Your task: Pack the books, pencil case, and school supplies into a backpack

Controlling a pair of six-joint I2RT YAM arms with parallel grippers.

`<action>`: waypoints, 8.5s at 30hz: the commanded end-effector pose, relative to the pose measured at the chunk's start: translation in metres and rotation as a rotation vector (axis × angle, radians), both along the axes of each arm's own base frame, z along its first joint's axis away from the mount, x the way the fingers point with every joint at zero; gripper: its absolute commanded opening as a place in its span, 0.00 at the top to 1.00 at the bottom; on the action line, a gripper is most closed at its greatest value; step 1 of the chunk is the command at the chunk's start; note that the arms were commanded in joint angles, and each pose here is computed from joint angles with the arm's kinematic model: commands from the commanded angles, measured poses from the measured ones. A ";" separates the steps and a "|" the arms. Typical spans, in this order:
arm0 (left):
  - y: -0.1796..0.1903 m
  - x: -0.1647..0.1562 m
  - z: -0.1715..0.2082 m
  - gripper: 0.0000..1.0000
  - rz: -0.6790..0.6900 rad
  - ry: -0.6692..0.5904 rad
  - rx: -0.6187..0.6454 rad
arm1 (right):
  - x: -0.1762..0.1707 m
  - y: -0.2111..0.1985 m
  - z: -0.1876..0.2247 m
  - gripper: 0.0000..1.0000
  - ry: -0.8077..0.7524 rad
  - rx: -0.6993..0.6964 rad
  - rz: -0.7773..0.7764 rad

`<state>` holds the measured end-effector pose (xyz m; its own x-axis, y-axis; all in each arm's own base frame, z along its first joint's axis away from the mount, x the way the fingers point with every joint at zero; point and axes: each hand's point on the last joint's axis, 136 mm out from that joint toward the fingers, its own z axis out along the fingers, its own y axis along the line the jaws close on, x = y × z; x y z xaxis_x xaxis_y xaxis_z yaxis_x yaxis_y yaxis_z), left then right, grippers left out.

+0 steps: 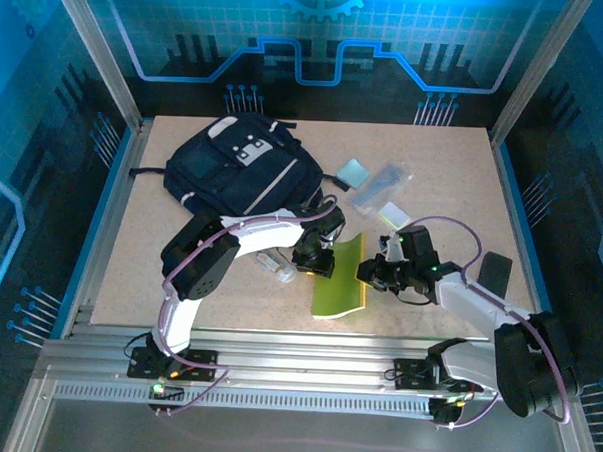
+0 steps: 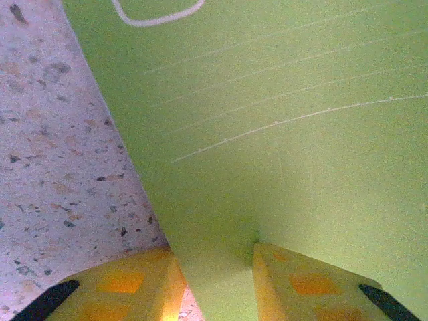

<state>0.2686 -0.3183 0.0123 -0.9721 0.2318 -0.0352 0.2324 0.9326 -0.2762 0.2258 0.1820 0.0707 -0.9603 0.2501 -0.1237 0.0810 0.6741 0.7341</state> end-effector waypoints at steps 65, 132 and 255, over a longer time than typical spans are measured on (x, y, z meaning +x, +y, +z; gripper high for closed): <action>0.068 0.163 0.227 1.00 0.627 -0.593 -0.787 | 0.171 0.015 0.154 0.00 -0.280 0.091 -0.108; 0.112 0.128 0.171 0.12 0.235 -0.718 -0.110 | 0.159 -0.020 0.132 1.00 -0.317 0.166 -0.352; 0.276 0.088 0.066 0.05 1.153 -0.435 -0.121 | 0.106 0.073 0.105 0.27 -0.309 -0.328 0.048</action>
<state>0.3398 -0.0513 0.0792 -0.6290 -0.6865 -0.3649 -0.5519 0.7248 -0.4124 0.3285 0.2451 0.1777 -0.8854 0.0870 -0.4565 -0.1511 0.8751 0.4598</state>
